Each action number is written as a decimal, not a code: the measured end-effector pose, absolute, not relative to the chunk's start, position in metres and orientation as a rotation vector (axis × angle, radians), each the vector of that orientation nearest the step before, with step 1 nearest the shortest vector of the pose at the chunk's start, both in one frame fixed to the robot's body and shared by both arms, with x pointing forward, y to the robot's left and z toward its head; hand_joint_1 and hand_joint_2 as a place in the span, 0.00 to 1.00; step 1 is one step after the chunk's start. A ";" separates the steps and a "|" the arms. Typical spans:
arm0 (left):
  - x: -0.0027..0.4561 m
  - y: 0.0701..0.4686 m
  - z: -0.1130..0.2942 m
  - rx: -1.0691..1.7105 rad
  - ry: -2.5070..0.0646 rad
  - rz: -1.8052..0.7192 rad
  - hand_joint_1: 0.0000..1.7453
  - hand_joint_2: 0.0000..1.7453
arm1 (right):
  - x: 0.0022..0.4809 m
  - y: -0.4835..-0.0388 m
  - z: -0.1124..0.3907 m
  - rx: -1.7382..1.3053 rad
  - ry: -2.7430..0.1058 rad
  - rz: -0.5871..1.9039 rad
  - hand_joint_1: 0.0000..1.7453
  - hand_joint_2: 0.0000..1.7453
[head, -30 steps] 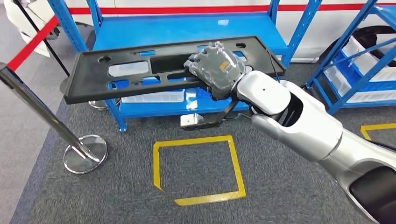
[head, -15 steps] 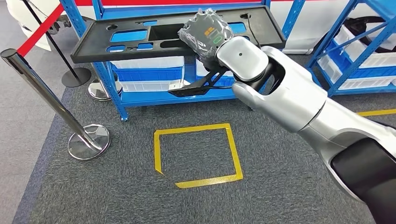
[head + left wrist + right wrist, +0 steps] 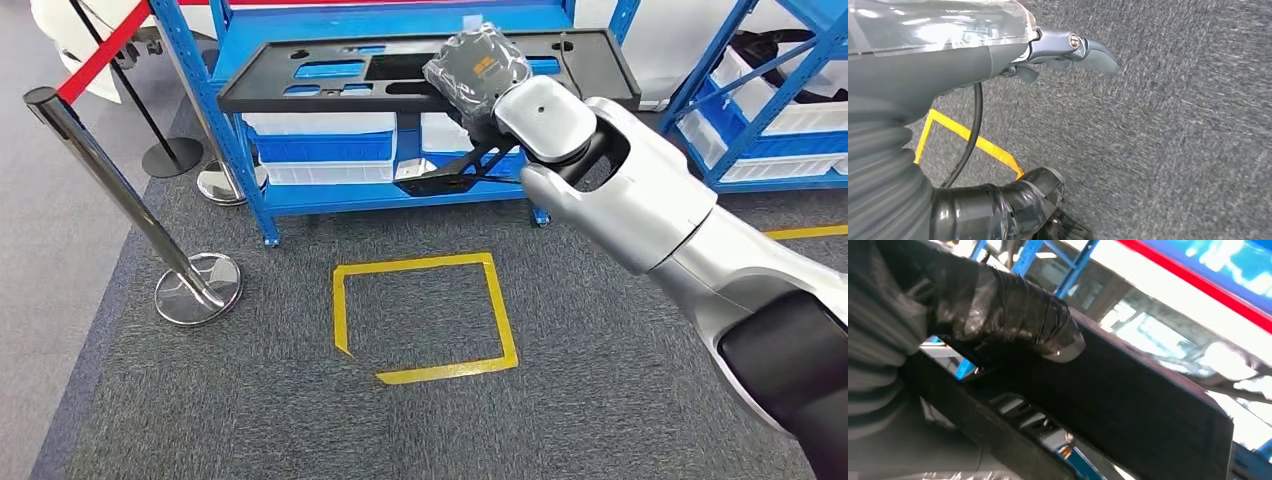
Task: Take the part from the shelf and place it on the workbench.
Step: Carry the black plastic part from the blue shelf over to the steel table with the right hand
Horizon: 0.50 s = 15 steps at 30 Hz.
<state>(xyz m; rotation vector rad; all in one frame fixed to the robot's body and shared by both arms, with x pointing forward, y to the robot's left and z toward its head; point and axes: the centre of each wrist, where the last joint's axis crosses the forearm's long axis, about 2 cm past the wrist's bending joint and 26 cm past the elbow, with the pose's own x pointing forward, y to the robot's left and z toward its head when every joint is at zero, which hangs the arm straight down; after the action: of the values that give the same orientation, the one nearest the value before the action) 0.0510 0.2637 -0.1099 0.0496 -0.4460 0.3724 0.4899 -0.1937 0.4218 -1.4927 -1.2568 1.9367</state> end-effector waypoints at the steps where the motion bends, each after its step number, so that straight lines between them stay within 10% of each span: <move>1: 0.051 0.264 -0.110 0.050 -0.446 0.372 0.00 1.00 | 0.490 -0.195 0.422 -1.494 -1.253 1.934 1.00 1.00; 15: 0.053 0.263 -0.110 0.040 -0.452 0.365 0.00 1.00 | 0.497 -0.212 0.428 -1.580 -1.145 1.871 1.00 1.00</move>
<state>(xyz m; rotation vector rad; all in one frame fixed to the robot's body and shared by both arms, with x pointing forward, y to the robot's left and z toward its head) 0.0526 0.2631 -0.1097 0.0400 -0.4517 0.3651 0.4971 -0.2116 0.4281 -1.5799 -1.1451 1.8708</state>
